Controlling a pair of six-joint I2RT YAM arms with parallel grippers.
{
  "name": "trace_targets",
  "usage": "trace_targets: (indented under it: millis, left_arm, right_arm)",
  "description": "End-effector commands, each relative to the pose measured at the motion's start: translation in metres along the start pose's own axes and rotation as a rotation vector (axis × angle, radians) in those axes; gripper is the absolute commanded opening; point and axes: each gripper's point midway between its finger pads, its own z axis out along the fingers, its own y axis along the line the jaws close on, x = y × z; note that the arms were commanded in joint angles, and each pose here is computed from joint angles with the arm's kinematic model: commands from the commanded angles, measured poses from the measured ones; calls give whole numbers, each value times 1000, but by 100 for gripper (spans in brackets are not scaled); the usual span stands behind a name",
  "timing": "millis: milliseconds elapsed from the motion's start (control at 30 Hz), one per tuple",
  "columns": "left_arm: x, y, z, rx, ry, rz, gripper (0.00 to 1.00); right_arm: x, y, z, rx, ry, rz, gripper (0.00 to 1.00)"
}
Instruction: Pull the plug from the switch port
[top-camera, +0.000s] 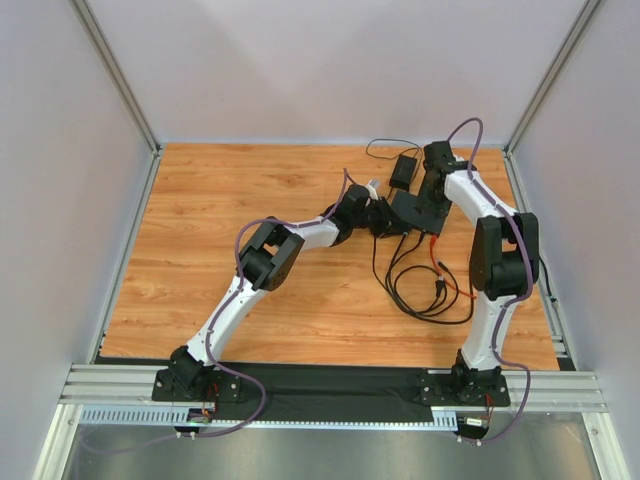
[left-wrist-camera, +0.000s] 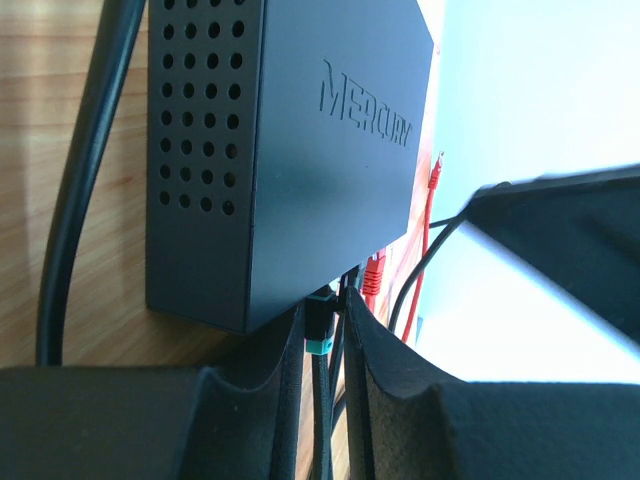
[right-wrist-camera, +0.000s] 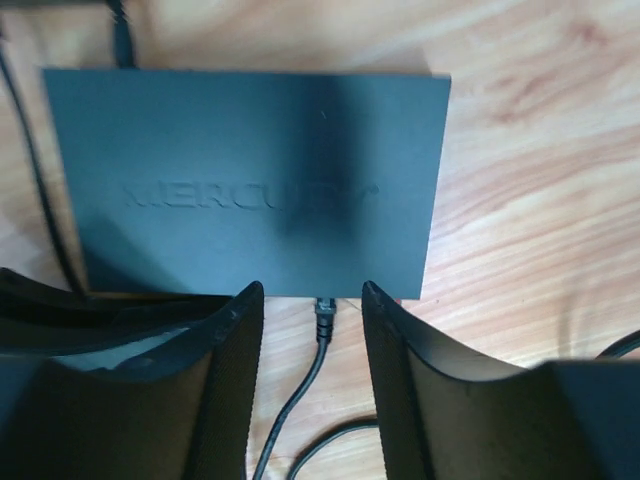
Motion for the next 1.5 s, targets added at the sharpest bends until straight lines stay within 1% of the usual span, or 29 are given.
trace_targets:
  millis: [0,200,367,500,600,733,900,1100,1233,1333,1467]
  left_arm:
    - [16,19,-4,-60,59,-6,0]
    - [17,19,-3,-54,56,-13,0]
    - [15,20,-4,-55,53,-20,0]
    - [14,22,-5,-48,43,-40,0]
    - [12,24,-6,-38,42,-81,0]
    - [14,24,-7,-50,54,-111,0]
    - [20,27,-9,-82,86,-105,0]
    - [26,36,-13,-121,114,-99,0]
    - [29,36,-16,-137,130,-99,0]
    - [32,30,-16,-118,148,-97,0]
    - [26,29,-17,-137,145,-61,0]
  right_arm:
    - [-29,8,-8,-37,-46,-3,41]
    - [-38,23,5,-68,-46,-7,38]
    - [-29,34,16,-74,-20,-28,37]
    - [-18,34,27,-57,9,-33,36]
    - [-10,33,35,-49,32,-33,36]
    - [-1,25,49,3,59,-29,36]
    - [6,21,65,51,95,-26,36]
    - [14,25,77,47,134,-11,34]
    - [16,24,77,60,138,-17,30]
    - [19,24,74,57,145,-38,31]
    - [30,28,62,36,159,-70,34]
